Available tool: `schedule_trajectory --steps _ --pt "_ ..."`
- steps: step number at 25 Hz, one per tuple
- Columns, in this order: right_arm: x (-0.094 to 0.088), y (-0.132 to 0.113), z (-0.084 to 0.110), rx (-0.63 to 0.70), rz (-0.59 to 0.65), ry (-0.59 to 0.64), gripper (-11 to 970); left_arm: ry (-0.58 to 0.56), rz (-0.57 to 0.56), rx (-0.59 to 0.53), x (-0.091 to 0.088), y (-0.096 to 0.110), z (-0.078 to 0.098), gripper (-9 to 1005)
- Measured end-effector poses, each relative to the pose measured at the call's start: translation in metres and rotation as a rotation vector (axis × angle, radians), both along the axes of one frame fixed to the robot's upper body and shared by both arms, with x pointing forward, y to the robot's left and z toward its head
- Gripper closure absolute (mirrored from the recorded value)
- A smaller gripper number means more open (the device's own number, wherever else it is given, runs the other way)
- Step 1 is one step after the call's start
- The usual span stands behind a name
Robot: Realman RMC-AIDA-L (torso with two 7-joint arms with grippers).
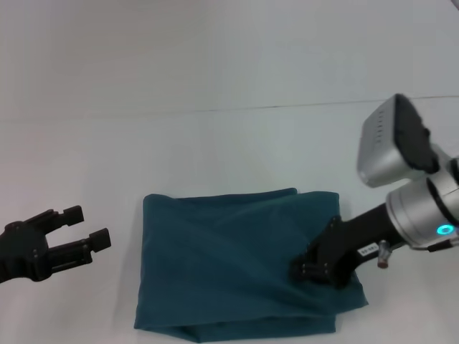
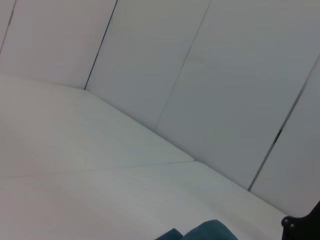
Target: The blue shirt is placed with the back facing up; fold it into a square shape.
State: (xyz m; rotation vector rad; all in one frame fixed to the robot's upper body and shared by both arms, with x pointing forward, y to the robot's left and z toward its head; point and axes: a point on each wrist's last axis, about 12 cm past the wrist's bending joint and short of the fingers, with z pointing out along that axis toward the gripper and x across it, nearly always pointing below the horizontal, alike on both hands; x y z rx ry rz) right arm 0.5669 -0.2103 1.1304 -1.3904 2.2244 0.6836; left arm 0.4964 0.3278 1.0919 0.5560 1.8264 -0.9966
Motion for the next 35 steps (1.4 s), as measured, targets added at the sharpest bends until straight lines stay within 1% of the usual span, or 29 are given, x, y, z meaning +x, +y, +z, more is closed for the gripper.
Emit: schedule_trajectory --steps 4,8,10,13,14,18,26,30,35 --pt "0.004 0.005 -0.008 -0.091 -0.007 0.035 874 -0.001 0.0 0.0 0.0 0.0 0.0 59" --pt "0.004 0.005 -0.008 -0.087 -0.008 0.03 932 -0.001 0.0 0.0 0.0 0.0 0.0 59" --pt "0.004 0.004 -0.004 -0.068 -0.015 0.011 961 -0.001 0.0 -0.001 0.0 0.0 0.0 59" --pt "0.002 0.004 0.008 -0.021 -0.014 -0.031 960 -0.001 0.0 -0.001 0.0 0.0 0.0 59" --pt "0.0 0.005 0.018 0.018 -0.006 -0.058 960 0.0 0.0 -0.001 0.0 0.0 0.0 59" --pt "-0.001 0.008 0.024 0.041 0.004 -0.073 959 -0.001 0.0 0.0 0.0 0.0 0.0 59" --pt "0.007 0.035 -0.013 -0.038 0.04 0.007 958 -0.004 -0.003 0.0 -0.001 0.0 0.0 59" --pt "0.011 0.037 -0.018 -0.071 0.015 0.01 957 -0.004 -0.005 -0.001 -0.001 0.0 0.0 59" --pt "0.012 0.036 -0.018 -0.07 0.001 0.012 957 0.001 -0.001 0.0 -0.002 0.0 -0.002 59"
